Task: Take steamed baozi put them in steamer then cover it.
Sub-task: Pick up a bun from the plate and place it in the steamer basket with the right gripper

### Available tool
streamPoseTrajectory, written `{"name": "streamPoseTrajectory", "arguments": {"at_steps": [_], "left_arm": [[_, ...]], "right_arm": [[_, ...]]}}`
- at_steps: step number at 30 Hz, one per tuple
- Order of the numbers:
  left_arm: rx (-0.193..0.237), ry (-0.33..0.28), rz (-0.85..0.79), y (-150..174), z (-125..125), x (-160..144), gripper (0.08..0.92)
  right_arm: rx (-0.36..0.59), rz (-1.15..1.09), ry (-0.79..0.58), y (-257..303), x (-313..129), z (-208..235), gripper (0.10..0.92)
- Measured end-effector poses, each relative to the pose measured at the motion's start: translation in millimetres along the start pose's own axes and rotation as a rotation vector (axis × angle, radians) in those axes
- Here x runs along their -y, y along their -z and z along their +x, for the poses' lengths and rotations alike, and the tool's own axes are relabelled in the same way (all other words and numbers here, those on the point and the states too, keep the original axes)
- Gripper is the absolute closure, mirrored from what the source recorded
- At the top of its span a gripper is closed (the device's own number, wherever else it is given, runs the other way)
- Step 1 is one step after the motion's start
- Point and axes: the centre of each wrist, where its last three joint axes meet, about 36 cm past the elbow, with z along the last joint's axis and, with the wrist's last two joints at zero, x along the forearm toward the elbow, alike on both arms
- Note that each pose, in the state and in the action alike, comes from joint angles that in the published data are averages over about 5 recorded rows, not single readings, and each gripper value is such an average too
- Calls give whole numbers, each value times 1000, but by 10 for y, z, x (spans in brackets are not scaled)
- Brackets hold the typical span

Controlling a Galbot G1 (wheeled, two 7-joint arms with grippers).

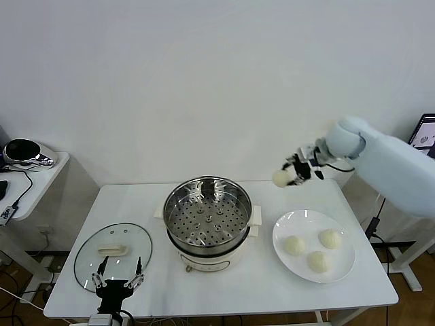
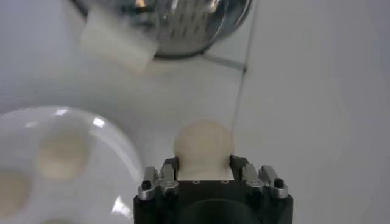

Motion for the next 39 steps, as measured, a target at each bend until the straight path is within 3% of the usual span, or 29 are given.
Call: {"name": "streamPoseTrajectory", "arguments": {"at_steps": [8, 17, 34, 39], "left_arm": [[11, 12, 5, 46, 2, -53, 177], [18, 28, 9, 84, 17, -92, 177], [25, 42, 13, 87, -38, -120, 177], [24, 42, 14, 83, -40, -118, 177]], "right_arm": [[86, 223, 35, 657, 362, -441, 466], [110, 500, 96, 1150, 543, -1024, 460], [93, 861, 196, 1403, 536, -1645, 452], [97, 910, 207, 1400, 516, -1700, 364]]}}
